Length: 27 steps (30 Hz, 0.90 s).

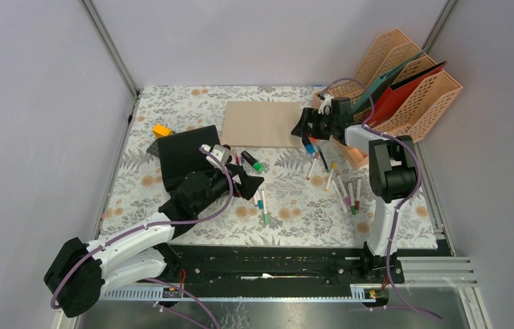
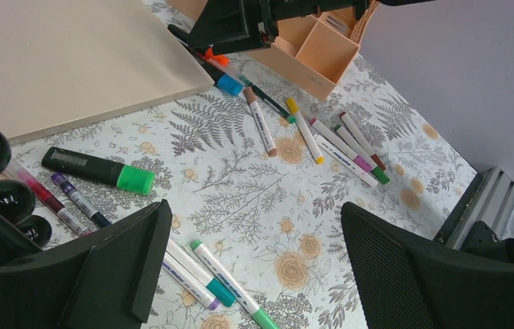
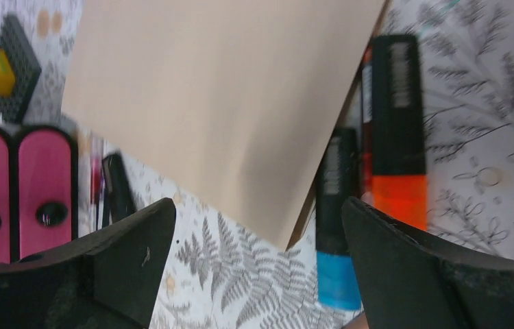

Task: Organize the desk
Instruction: Pick up the folder from the corner of the board.

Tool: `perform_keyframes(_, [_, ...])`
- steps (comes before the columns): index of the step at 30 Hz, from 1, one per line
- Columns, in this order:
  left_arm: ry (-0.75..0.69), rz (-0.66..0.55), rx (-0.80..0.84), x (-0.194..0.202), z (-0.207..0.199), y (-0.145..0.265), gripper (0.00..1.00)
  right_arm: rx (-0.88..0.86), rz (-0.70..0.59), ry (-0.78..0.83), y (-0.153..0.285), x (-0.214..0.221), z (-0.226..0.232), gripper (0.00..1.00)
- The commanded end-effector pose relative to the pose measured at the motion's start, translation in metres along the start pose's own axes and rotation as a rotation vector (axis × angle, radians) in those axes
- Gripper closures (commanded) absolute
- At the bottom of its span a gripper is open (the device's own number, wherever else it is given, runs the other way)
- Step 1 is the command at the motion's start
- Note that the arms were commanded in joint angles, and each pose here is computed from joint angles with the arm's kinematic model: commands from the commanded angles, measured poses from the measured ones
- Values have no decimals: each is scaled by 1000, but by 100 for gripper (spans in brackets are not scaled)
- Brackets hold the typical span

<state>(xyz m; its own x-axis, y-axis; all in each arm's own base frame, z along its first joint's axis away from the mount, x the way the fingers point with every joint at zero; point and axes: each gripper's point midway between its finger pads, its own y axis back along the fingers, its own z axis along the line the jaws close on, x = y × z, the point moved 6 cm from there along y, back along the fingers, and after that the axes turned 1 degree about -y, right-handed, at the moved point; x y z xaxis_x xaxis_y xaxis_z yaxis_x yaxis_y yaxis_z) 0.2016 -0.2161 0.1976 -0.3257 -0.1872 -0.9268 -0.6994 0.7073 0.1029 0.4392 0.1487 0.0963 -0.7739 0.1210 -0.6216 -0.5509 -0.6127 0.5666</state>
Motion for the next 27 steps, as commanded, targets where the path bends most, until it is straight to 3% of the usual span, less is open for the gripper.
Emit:
perform_keyframes(1, [-6, -59, -19, -16, 0, 3, 1, 49, -170, -75, -11, -40, 0, 3])
perform_keyframes(8, [-20, -66, -20, -18, 0, 3, 1, -40, -103, -142, -22, -27, 7, 22])
perform_keyframes(21, [-10, -71, -13, -15, 0, 7, 1, -7, -33, -220, -30, -6, -3, 27])
perform_keyframes(24, [-7, -72, -13, -14, 0, 8, 1, -43, -14, -240, -32, -2, 0, 36])
perform_keyframes(27, [-3, -73, -9, -14, 0, 8, 1, -72, 3, -273, -35, 0, 2, 37])
